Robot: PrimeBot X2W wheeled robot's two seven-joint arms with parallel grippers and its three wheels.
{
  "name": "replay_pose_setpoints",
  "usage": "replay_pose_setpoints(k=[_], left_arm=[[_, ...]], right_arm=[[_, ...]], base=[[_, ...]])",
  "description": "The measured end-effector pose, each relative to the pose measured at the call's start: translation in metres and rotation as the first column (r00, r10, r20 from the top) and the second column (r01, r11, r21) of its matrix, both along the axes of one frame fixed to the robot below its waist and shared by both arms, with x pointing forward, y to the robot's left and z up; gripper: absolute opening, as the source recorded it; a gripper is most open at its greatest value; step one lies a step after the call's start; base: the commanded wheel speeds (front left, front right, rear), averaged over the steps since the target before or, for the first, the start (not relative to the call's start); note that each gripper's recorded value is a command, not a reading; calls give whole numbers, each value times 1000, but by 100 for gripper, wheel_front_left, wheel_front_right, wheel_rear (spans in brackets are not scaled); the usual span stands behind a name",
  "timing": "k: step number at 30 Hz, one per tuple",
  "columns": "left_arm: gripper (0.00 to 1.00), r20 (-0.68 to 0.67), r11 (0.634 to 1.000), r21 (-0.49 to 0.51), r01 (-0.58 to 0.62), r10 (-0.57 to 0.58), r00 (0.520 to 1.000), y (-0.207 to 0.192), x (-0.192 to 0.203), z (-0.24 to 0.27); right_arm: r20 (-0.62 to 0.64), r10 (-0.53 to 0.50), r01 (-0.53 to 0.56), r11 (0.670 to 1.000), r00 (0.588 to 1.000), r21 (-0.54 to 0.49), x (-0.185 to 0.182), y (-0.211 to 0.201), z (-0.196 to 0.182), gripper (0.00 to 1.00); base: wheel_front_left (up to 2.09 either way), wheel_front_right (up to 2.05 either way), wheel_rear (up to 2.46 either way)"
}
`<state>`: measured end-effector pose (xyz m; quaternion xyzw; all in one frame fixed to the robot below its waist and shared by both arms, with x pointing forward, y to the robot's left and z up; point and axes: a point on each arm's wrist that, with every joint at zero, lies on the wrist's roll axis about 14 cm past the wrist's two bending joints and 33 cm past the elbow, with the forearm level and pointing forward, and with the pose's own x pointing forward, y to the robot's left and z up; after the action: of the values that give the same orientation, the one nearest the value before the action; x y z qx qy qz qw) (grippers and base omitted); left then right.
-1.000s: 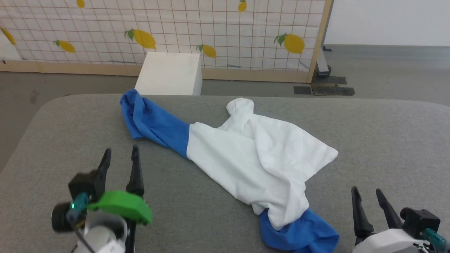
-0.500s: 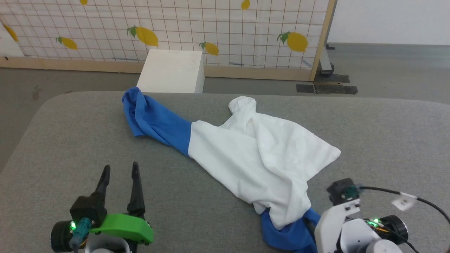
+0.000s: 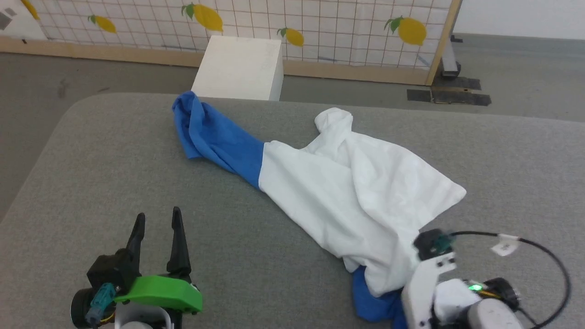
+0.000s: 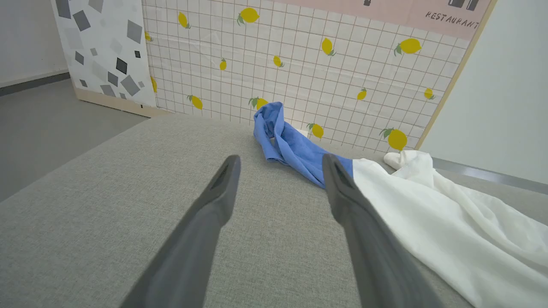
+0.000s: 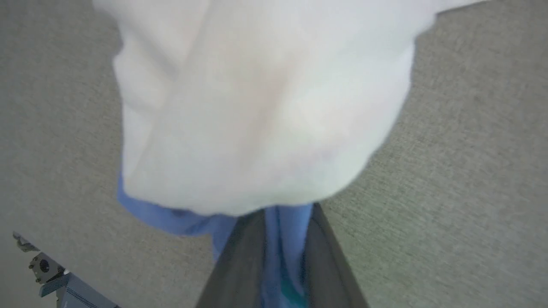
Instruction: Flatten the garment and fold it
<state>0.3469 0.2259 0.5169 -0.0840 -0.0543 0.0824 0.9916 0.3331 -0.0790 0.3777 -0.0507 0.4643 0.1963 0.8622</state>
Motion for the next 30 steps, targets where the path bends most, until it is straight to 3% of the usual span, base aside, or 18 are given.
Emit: replay_pose_setpoints(k=[3,6,11,17,18,19,23,26,30], left_arm=[[100,0,1000,1,-8,8,1000,3,0,0],[100,-2,1000,5,-8,8,1000,4,2,-1],[100,-13,1000,-1,9,-9,1000,1,6,-6],[100,-30,1000,-1,9,-9,1000,2,10,-12],[100,-35,1000,-3,12,-12,999,2,10,-14],[100,-38,1000,-4,12,-12,999,2,10,-15],[100,-40,1000,-6,10,-11,999,4,12,-16],[100,-32,1000,-3,20,-20,999,1,14,-14],[100,-14,999,-5,41,-41,999,-6,14,-9]], right_arm=[[55,-102,102,995,993,-8,21,-36,10,0],[150,-239,251,966,960,-67,49,-104,32,0],[314,-394,454,879,864,-146,79,-195,72,0],[336,-517,596,777,787,-200,73,-252,66,0],[329,-536,611,767,778,-195,71,-253,61,22],[326,-550,623,760,769,-187,69,-254,57,100],[444,-550,637,768,707,-63,87,-241,77,100],[606,-516,597,798,605,83,109,-224,121,100],[733,-474,501,840,488,209,116,-197,166,100]], base=[[0,0,0],[0,0,0],[0,0,0],[0,0,0],[0,0,0],[0,0,0],[0,0,0],[0,0,0],[0,0,0]])
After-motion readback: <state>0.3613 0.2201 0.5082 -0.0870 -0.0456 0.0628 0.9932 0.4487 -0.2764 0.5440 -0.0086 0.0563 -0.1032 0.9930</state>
